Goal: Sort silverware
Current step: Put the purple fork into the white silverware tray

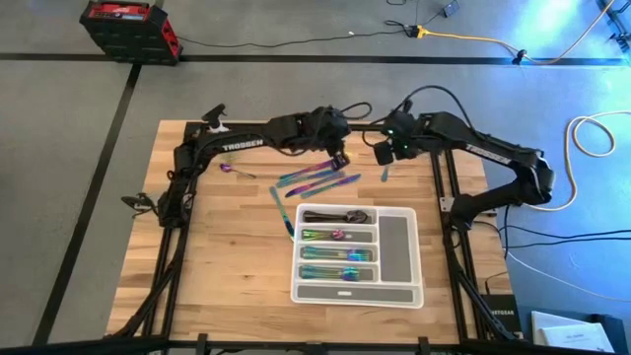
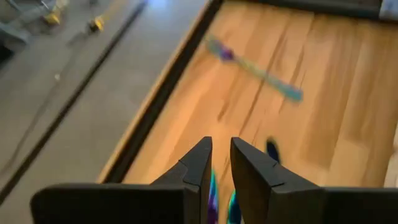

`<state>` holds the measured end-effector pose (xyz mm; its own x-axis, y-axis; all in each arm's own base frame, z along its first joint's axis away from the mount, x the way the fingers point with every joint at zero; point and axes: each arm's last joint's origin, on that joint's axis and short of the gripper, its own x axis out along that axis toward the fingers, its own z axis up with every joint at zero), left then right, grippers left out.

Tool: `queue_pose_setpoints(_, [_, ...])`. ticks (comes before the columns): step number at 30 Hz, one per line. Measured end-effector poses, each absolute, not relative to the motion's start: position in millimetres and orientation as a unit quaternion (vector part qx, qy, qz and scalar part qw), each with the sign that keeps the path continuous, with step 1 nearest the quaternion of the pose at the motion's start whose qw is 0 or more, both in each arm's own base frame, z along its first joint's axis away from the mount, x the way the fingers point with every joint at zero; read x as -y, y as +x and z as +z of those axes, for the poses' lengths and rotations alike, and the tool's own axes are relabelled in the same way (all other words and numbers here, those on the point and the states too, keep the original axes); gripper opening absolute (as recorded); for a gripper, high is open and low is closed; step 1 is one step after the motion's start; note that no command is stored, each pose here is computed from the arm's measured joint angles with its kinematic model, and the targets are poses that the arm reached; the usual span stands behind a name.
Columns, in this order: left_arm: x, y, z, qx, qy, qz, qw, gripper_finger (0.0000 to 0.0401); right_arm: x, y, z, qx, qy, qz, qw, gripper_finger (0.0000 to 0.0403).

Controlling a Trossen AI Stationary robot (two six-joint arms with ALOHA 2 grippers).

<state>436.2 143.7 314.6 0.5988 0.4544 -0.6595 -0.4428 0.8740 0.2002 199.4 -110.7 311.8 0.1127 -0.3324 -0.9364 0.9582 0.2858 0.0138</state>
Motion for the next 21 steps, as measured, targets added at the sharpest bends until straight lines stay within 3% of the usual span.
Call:
queue_pose_setpoints(8, [-185.5, 425.8, 304.5, -0.374, -0.045, 0.256, 0.89, 0.0044, 124.1, 191.5, 252.9, -0.508, 0.407, -0.395, 0.648, 0.0])
queue_pose_setpoints(21, [-195.5, 424.9, 264.1, -0.439, -0.119, 0.279, 0.846, 0.0044, 164.1, 169.6, 195.7, -0.525, 0.335, -0.425, 0.657, 0.0])
